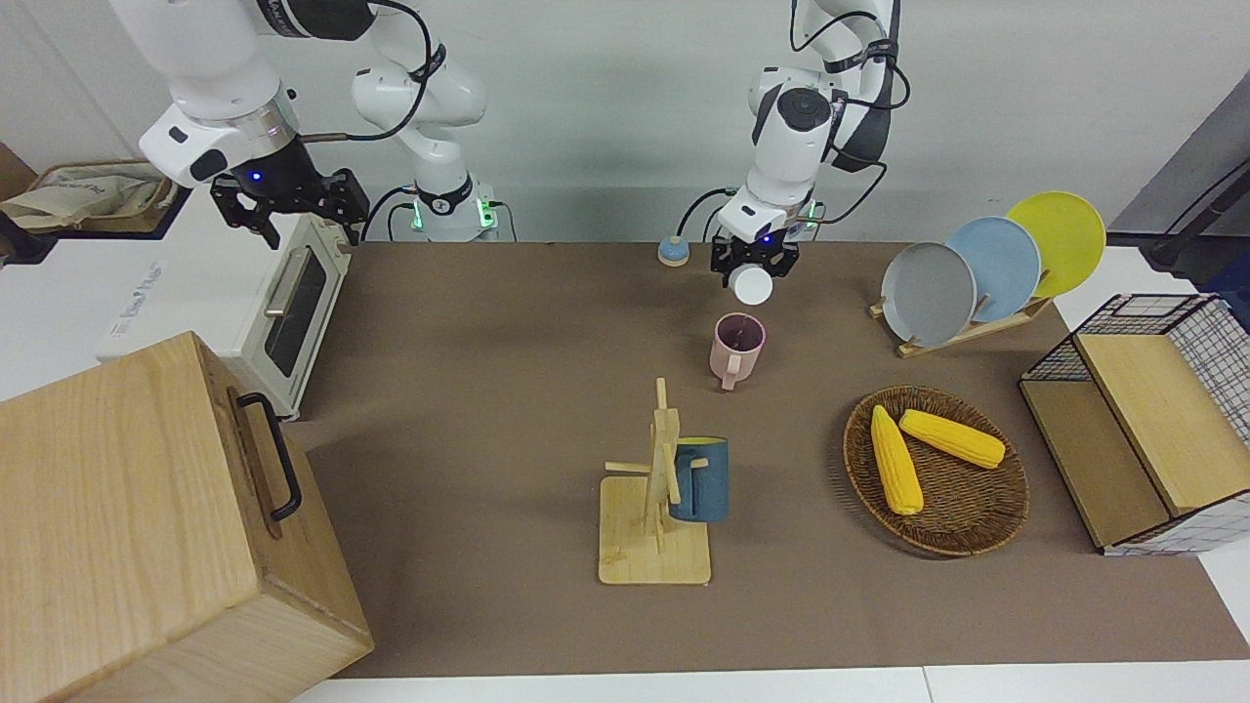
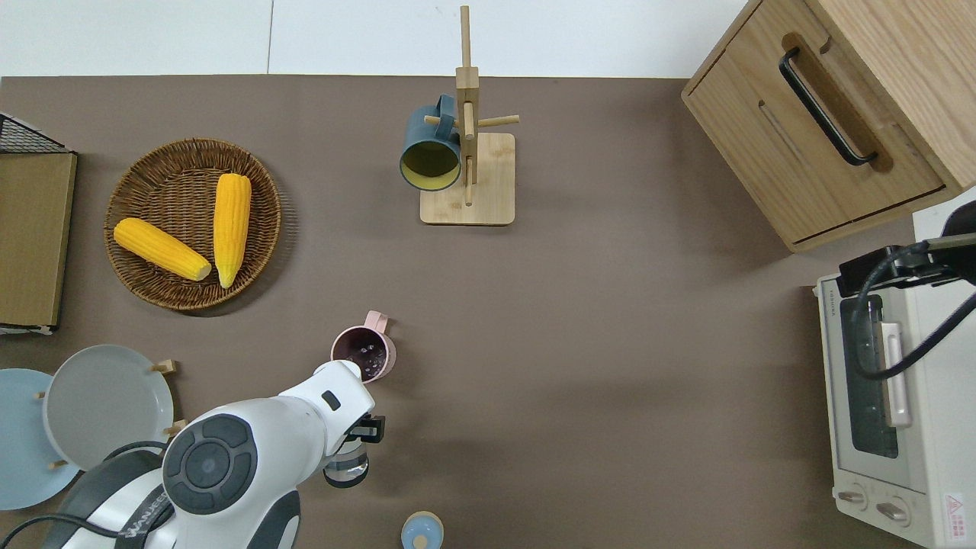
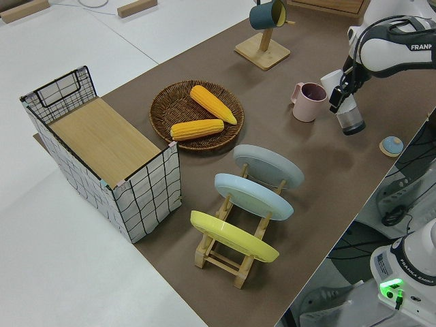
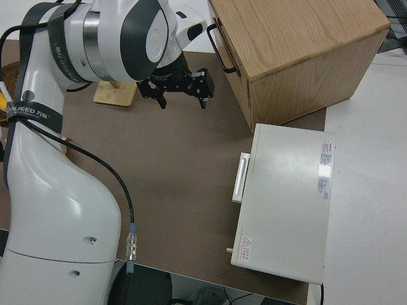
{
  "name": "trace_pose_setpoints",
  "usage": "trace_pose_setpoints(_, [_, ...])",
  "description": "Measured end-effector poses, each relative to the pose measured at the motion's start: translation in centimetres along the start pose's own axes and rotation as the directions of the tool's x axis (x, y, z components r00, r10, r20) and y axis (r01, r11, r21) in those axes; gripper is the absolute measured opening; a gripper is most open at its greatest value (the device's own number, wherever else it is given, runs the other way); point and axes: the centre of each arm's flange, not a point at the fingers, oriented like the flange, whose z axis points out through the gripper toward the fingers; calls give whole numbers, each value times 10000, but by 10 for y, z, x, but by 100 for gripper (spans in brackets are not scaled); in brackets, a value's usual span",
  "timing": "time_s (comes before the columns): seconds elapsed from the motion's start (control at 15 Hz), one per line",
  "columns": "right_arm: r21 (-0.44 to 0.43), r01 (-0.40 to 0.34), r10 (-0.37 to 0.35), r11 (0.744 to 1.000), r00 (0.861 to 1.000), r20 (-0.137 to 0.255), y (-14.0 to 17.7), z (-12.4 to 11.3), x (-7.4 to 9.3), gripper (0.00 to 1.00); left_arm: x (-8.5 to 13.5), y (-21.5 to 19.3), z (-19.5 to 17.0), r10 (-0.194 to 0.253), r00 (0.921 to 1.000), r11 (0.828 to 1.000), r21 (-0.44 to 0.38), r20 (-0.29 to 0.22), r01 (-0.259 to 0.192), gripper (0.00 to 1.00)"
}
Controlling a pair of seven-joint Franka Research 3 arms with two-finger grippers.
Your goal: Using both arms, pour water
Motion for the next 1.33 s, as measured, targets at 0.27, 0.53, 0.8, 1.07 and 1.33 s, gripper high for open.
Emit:
trace_pose_setpoints(0.27, [0, 0, 0, 10000, 10000, 0, 0, 0, 0, 100, 2, 2, -3, 12, 9993, 10000, 84, 371, -15, 63])
trace_pose_setpoints(0.53, [0, 0, 0, 10000, 10000, 0, 0, 0, 0, 100, 5, 2, -1, 5, 9988, 9999, 104, 486, -10, 63])
trace_pose_setpoints(0.8, [0, 0, 0, 10000, 10000, 0, 0, 0, 0, 100, 6, 2, -4, -18, 9984, 9999, 115, 573, 11, 63])
trace_pose_setpoints(1.07, [0, 0, 0, 10000, 10000, 0, 0, 0, 0, 100, 7, 2, -7, -12, 9981, 9999, 123, 620, 4, 63])
trace_pose_setpoints(1.33, [0, 0, 0, 10000, 10000, 0, 0, 0, 0, 100, 8, 3, -9, -10, 9983, 9999, 112, 591, 4, 63])
